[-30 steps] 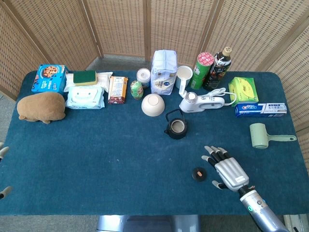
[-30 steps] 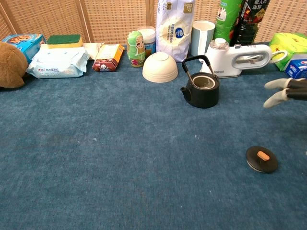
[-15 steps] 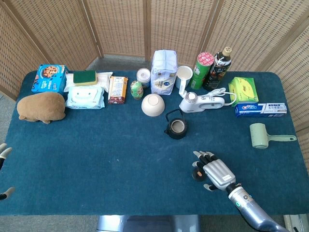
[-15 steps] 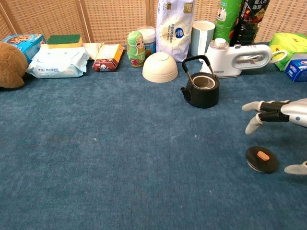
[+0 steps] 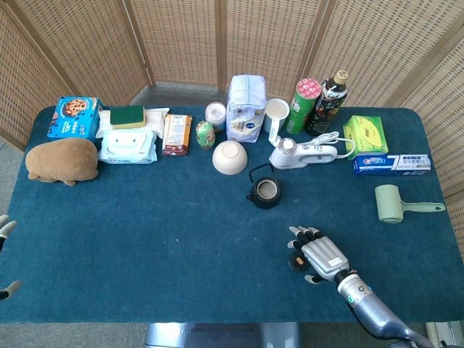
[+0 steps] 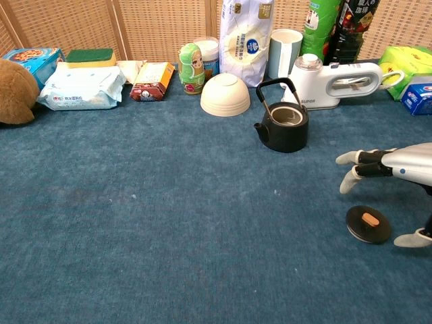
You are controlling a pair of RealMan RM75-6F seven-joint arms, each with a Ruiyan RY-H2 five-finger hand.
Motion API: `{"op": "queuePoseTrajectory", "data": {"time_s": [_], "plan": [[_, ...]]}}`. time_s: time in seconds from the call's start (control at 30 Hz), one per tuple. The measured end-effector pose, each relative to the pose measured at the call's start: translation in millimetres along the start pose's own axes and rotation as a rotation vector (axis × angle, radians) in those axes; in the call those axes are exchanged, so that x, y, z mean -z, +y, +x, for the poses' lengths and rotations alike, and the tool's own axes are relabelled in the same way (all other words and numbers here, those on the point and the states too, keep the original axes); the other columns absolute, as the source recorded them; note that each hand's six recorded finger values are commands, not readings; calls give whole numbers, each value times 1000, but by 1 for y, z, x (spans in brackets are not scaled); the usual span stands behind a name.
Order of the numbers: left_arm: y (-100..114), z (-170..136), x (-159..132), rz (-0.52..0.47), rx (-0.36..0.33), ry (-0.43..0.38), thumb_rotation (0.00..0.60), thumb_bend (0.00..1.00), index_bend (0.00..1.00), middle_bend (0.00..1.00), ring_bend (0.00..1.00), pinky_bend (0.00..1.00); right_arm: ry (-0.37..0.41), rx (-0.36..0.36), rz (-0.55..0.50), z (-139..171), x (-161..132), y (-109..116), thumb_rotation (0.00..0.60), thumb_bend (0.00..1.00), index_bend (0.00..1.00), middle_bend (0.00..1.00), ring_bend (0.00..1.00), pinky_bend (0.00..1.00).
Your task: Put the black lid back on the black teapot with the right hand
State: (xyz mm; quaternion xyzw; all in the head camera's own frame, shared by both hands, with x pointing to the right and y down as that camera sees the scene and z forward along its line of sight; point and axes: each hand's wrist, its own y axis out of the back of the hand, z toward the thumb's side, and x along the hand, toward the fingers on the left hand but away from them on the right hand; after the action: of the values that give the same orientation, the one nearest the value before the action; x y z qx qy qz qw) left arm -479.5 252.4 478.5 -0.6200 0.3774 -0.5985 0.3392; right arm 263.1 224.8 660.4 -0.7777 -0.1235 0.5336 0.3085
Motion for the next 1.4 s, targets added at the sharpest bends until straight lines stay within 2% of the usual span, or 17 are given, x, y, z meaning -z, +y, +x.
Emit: {"op": "queuePoseTrajectory", "data": {"time_s": [0.37,1.4], "plan": [[-1,-1,-1,3,1,-3,600,122,0,0,0,43,-21,14,44,-1,8,-4,600,251,212,5,0,0],[-3,0,-2,4,9,-1,600,123,0,0,0,43,-4,19,51,-8,6,-15,600,249,245,14,0,0]]}}
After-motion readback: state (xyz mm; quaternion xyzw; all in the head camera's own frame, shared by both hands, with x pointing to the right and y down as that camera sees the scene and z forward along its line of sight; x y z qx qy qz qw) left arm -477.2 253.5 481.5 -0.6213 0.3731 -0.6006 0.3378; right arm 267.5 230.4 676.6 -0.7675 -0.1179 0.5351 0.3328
